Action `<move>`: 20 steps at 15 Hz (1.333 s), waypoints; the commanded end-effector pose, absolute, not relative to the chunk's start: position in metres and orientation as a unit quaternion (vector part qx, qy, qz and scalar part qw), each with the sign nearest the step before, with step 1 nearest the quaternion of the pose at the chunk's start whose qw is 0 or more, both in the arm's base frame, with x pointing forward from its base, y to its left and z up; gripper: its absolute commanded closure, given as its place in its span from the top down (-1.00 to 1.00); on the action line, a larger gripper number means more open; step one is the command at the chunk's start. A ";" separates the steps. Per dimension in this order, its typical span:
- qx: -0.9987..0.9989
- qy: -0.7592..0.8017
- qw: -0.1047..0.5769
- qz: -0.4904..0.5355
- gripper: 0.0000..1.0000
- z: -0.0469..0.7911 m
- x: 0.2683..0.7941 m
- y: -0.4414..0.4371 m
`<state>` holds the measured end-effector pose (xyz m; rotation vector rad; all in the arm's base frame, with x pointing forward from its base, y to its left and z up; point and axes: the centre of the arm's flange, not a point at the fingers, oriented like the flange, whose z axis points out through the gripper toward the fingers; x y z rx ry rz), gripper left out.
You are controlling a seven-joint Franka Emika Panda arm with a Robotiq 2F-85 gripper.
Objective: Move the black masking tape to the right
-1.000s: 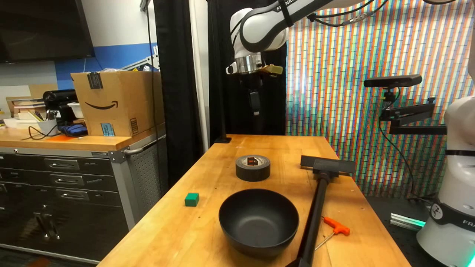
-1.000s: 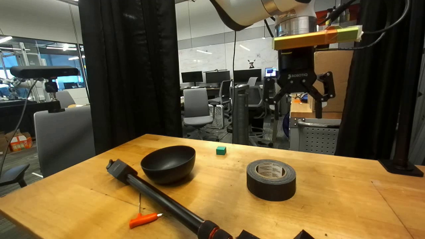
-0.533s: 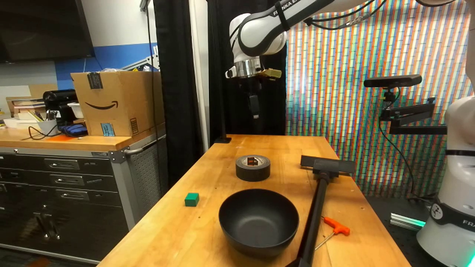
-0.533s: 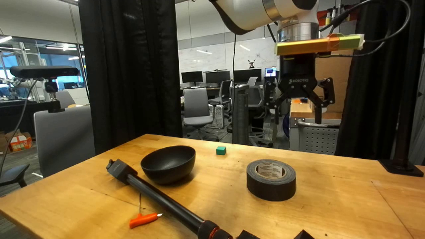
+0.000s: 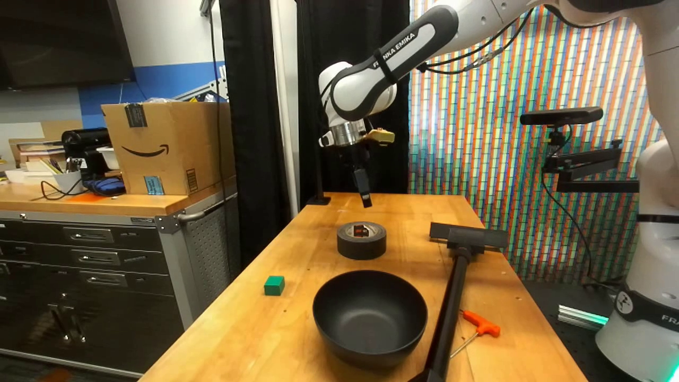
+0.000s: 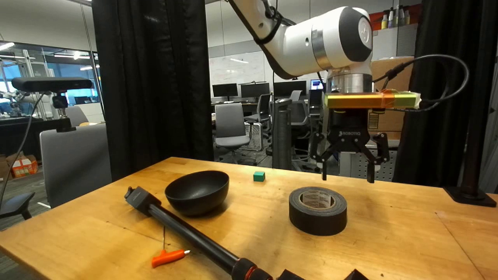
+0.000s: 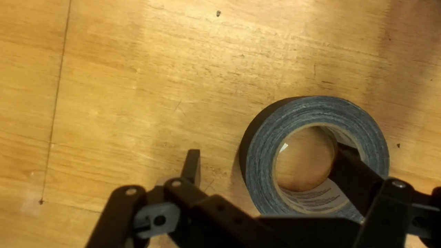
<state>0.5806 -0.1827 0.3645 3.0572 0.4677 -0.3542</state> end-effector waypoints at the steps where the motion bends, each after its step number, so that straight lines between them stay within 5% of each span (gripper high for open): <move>1: 0.983 0.139 0.029 -0.120 1.00 0.348 0.598 -0.184; 8: 0.984 0.053 0.091 -0.144 1.00 0.325 0.597 -0.176; 20: 0.982 0.031 0.089 -0.163 1.00 0.303 0.580 -0.170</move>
